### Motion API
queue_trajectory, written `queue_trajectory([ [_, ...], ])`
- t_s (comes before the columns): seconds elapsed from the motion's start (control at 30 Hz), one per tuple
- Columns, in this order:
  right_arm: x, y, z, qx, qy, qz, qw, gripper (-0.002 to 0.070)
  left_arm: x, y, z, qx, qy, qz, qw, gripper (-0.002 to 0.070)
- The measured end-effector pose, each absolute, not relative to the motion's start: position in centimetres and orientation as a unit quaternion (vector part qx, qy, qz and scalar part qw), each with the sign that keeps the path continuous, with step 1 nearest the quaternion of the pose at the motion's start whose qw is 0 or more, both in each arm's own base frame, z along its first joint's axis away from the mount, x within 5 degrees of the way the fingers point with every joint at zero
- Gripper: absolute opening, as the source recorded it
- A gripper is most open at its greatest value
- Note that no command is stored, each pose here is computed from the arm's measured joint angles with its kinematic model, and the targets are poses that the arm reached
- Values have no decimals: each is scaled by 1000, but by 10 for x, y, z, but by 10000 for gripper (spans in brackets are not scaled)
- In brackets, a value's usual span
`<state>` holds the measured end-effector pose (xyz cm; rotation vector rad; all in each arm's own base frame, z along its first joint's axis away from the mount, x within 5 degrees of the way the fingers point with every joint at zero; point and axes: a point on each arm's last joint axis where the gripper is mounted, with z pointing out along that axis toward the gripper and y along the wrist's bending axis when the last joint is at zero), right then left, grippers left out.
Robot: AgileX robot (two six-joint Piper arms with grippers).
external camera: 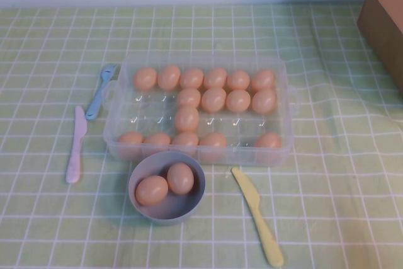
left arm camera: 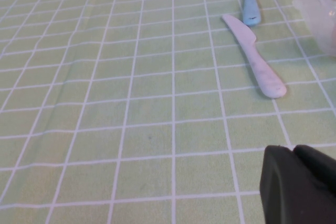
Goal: Take an egg out of the egg box
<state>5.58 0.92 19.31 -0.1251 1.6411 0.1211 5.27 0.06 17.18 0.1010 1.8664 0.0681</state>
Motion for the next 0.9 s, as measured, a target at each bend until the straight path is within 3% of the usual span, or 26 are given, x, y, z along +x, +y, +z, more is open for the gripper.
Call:
queue_trajectory([
  [0.5,52,12,172,-69,800,66,592,-17,53,1,172,43,803,29,594,-5],
  [0.9,51,12,171,-69,804,68,587,-17,53,1,172,43,803,29,594,-5],
])
